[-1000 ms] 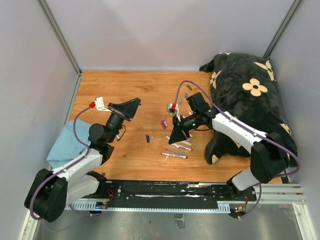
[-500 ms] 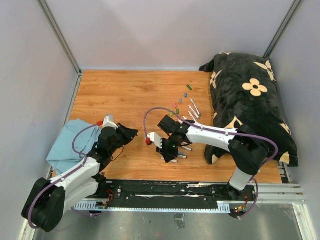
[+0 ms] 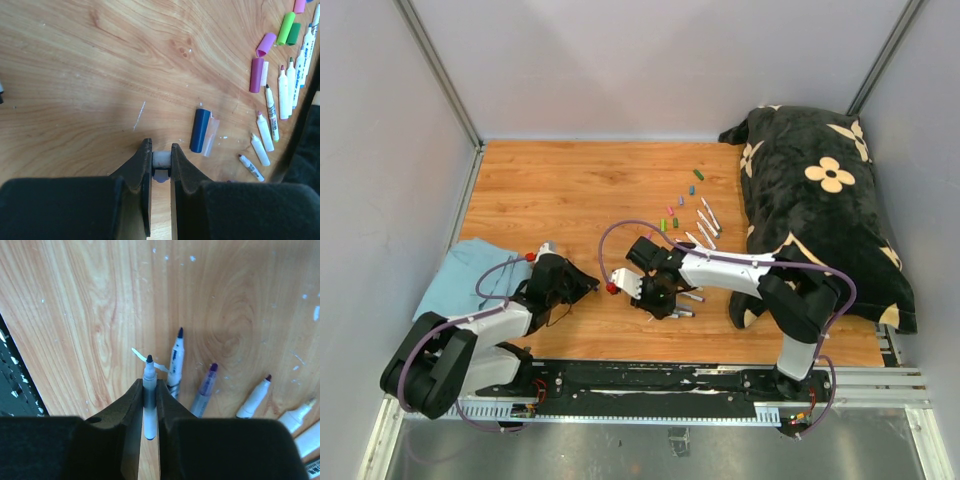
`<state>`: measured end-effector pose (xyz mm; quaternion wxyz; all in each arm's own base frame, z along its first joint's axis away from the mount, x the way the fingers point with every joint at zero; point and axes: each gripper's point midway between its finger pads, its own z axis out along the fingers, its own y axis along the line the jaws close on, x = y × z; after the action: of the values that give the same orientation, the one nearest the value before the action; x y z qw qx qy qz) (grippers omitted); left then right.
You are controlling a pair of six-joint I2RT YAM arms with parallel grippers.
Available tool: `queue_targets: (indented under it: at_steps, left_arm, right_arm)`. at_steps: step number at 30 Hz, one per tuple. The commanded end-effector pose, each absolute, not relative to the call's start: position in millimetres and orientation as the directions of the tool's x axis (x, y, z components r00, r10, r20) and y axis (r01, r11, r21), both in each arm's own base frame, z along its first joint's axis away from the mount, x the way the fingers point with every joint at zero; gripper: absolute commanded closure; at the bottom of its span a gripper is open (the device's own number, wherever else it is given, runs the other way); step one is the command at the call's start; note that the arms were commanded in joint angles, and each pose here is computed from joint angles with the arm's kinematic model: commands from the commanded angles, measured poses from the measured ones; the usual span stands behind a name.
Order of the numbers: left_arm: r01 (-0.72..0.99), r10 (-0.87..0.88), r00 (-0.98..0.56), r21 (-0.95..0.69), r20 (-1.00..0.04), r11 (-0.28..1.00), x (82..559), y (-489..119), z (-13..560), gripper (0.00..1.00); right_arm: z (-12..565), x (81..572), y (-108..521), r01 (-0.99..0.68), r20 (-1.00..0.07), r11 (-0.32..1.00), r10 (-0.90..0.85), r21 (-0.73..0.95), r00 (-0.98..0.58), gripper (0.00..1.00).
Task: Open the pen caps
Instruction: Place the pen cap at the center of the board.
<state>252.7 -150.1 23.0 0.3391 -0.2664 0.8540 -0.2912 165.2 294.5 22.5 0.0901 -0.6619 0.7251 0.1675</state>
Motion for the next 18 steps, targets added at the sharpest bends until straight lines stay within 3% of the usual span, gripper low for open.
queue_targets:
  at_steps: [1, 6, 15, 16, 18]
  left_arm:
    - [-0.272, -0.655, -0.637, -0.676, -0.407, 0.685, 256.1, -152.6, 20.1, 0.96]
    - [-0.277, -0.657, -0.634, -0.673, -0.408, 0.686, 256.1, -151.5, 18.2, 0.83]
    - [-0.281, -0.669, -0.623, -0.681, -0.406, 0.676, 253.4, -149.3, 18.8, 0.74]
    - [-0.279, -0.668, -0.623, -0.682, -0.407, 0.676, 253.1, -149.4, 19.2, 0.68]
    - [-0.271, -0.667, -0.624, -0.687, -0.407, 0.674, 253.0, -150.3, 21.3, 0.66]
  right_arm:
    - [22.1, 155.0, 301.2, -0.994, -0.326, 0.029, -0.943, 0.105, -0.062, 0.85]
    - [19.8, 151.3, 302.9, -0.993, -0.322, 0.024, -0.945, 0.118, -0.061, 0.81]
    - [17.0, 155.8, 300.7, -0.994, -0.302, 0.041, -0.951, 0.098, -0.069, 0.76]
    - [17.2, 156.1, 300.4, -0.995, -0.301, 0.041, -0.951, 0.096, -0.068, 0.76]
    - [19.3, 156.7, 300.9, -0.995, -0.305, 0.042, -0.950, 0.094, -0.069, 0.75]
